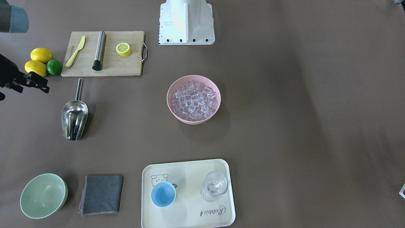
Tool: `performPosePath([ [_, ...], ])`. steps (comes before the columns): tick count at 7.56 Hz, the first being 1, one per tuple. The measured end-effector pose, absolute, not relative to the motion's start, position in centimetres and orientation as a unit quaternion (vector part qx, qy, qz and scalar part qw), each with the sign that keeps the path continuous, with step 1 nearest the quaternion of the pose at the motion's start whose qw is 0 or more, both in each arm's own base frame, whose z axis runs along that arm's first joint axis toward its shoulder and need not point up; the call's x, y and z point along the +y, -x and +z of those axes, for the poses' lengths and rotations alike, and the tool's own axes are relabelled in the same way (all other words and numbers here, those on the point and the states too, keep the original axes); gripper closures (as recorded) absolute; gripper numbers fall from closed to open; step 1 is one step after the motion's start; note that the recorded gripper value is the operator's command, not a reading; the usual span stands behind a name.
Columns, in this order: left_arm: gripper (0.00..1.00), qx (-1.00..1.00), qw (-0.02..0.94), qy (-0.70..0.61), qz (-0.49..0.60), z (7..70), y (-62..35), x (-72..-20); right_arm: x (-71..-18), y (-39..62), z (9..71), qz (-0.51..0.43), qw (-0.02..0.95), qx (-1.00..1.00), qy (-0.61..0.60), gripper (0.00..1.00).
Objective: Put ice in cup with scoop
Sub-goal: 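Lower the right gripper onto the metal scoop handle and close it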
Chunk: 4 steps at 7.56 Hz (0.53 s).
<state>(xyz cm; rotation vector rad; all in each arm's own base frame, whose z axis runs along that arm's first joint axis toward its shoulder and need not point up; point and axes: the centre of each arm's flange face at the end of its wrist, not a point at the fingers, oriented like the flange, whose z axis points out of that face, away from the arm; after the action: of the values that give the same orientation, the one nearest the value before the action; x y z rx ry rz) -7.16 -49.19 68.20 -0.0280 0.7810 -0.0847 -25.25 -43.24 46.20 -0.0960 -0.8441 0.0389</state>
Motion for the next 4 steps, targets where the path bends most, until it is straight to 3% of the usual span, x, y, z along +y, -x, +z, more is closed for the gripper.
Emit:
performPosePath([
  [4, 0.03, 0.382, 0.924, -0.015, -0.017, 64.2, 5.5, -51.3, -40.6, 30.4, 46.8, -0.004, 0.921, -0.388, 0.043, 0.01],
])
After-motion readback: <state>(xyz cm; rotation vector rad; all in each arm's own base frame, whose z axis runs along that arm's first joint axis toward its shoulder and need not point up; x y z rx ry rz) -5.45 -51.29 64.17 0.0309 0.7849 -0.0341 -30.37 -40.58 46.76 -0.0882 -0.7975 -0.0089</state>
